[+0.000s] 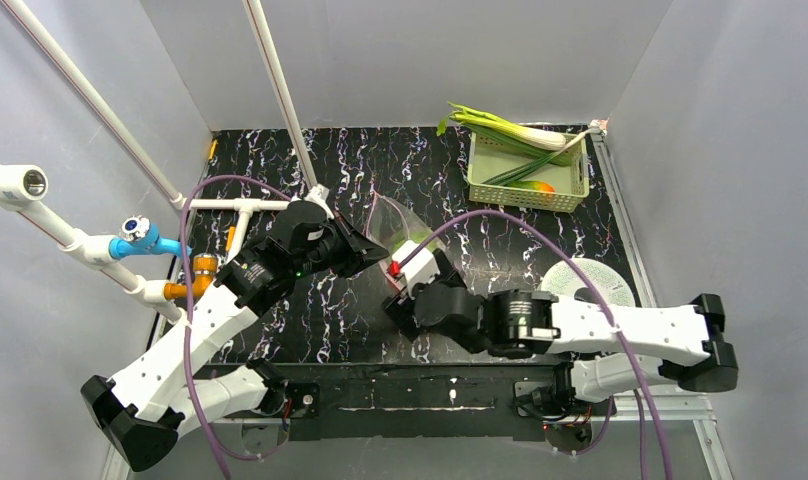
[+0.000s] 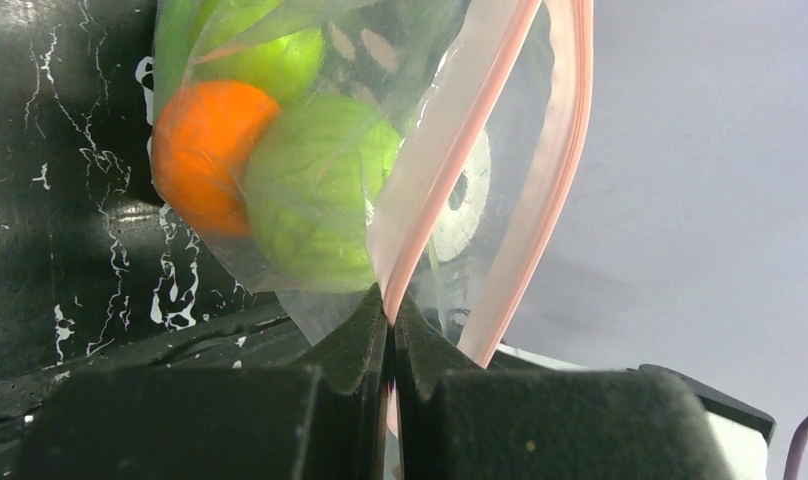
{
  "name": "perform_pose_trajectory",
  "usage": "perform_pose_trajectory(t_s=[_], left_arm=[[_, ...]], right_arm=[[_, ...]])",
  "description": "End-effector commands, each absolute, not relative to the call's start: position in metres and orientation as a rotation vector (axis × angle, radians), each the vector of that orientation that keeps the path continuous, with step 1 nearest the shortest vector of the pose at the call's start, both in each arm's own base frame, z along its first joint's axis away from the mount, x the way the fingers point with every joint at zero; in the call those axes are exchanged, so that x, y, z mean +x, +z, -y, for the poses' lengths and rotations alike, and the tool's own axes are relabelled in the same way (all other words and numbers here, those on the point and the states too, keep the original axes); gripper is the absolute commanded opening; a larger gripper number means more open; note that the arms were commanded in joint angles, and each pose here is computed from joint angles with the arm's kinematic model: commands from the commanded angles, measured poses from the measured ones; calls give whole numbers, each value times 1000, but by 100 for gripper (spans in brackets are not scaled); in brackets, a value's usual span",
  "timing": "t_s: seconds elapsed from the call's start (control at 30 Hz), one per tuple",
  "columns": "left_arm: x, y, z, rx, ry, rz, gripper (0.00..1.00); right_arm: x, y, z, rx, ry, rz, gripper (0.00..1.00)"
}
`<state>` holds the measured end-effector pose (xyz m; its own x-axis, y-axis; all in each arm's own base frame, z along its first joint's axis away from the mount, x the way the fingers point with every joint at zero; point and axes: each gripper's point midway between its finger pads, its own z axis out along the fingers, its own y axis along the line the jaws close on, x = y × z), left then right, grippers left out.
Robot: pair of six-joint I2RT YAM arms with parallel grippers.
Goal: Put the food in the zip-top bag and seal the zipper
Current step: Zip the zipper food storage bag at the center of the board.
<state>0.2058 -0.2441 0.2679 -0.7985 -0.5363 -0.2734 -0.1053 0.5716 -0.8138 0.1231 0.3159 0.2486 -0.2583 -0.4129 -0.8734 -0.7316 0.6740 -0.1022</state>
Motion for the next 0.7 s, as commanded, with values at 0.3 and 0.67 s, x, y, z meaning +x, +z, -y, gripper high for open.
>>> perform_pose_trajectory(t_s=[0.3,0.67], left_arm=[[220,276,218,-652,-996,-2235,0],[225,315,181,-359,-810,-2051,22]], right_arm=[[161,293,-303,-622,44,-1701,24],[146,318,-312,-819,452,-1498,1]])
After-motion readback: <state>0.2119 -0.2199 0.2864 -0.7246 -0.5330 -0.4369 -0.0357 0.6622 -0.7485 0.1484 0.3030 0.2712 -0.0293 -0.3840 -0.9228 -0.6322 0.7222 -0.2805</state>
